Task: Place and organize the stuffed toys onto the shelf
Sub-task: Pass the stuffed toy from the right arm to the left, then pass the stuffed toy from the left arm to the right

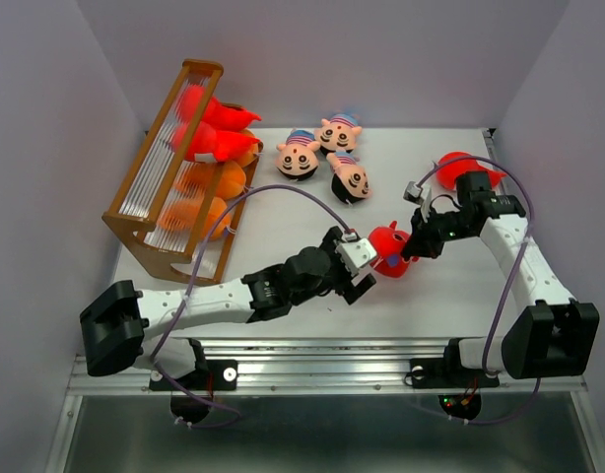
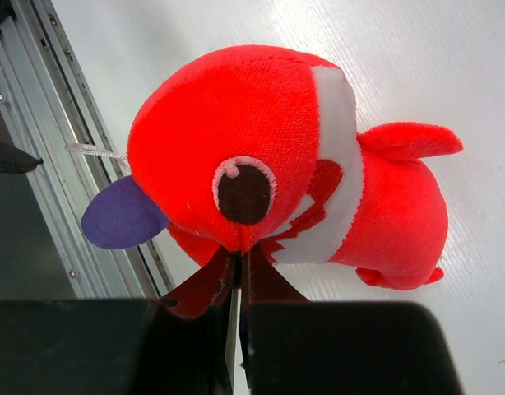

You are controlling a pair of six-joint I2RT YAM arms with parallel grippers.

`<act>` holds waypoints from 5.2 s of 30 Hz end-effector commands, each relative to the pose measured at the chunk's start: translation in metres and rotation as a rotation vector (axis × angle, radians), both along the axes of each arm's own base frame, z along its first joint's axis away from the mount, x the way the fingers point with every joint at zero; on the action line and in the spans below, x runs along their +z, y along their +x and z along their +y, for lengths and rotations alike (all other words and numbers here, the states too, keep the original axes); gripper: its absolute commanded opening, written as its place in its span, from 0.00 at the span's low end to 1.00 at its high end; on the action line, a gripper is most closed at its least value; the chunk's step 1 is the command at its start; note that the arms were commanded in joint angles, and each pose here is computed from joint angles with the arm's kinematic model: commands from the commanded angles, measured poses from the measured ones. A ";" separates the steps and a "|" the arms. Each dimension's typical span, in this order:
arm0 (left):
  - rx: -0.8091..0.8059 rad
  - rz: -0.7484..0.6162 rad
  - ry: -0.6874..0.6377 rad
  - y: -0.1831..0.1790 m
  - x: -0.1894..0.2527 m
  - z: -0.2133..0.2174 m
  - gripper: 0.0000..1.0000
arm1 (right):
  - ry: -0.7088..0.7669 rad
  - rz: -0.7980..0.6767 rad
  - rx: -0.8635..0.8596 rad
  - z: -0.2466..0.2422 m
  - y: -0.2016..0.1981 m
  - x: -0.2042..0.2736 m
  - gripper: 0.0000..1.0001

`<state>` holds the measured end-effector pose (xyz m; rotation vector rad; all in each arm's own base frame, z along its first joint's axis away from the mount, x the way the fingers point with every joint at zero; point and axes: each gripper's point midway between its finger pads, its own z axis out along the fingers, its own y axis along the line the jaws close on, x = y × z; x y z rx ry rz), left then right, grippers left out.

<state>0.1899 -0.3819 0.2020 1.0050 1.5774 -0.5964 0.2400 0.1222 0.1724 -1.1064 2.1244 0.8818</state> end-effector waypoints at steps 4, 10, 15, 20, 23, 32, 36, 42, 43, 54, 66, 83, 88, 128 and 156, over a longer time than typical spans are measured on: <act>0.009 0.147 -0.277 -0.005 0.041 -0.035 0.98 | 0.043 -0.063 0.046 0.013 -0.003 0.014 0.03; -0.003 0.146 -0.276 -0.001 0.043 -0.050 0.98 | 0.056 -0.054 0.089 0.020 -0.010 0.017 0.03; 0.027 0.113 -0.237 0.009 0.038 -0.052 0.98 | 0.115 -0.069 0.152 0.029 -0.023 0.028 0.04; 0.054 0.119 -0.229 0.014 0.032 -0.053 0.93 | 0.165 -0.063 0.188 0.035 -0.033 0.036 0.04; 0.076 0.125 -0.227 0.020 0.029 -0.053 0.86 | 0.186 -0.069 0.202 0.037 -0.034 0.042 0.05; 0.074 0.153 -0.280 0.040 0.047 -0.049 0.39 | 0.244 -0.075 0.211 0.044 -0.030 0.061 0.05; 0.029 0.183 -0.300 0.040 0.052 -0.052 0.17 | 0.260 -0.075 0.205 0.046 -0.023 0.067 0.05; -0.012 0.252 -0.312 0.041 0.049 -0.047 0.00 | 0.265 -0.085 0.186 0.047 -0.013 0.073 0.08; -0.038 0.276 -0.309 0.038 0.046 -0.047 0.00 | 0.264 -0.088 0.181 0.047 -0.011 0.074 0.09; -0.054 0.229 -0.288 0.047 0.047 -0.024 0.00 | 0.230 -0.111 0.150 0.044 -0.001 0.076 0.33; -0.097 -0.028 -0.153 0.039 0.041 0.024 0.00 | 0.170 -0.153 0.136 0.037 0.002 0.081 0.58; -0.422 -0.248 -0.110 -0.030 0.040 0.055 0.00 | 0.196 -0.054 0.265 0.052 -0.024 0.057 0.72; -0.461 -0.247 -0.125 -0.036 0.044 0.051 0.00 | 0.185 -0.043 0.290 0.060 -0.030 0.051 0.77; -0.477 -0.395 -0.163 -0.038 0.070 0.055 0.00 | 0.150 -0.013 0.544 0.084 -0.080 0.037 0.50; 0.322 0.404 -0.567 0.066 0.142 0.063 0.84 | -0.181 -0.552 -0.597 -0.006 0.077 0.097 0.01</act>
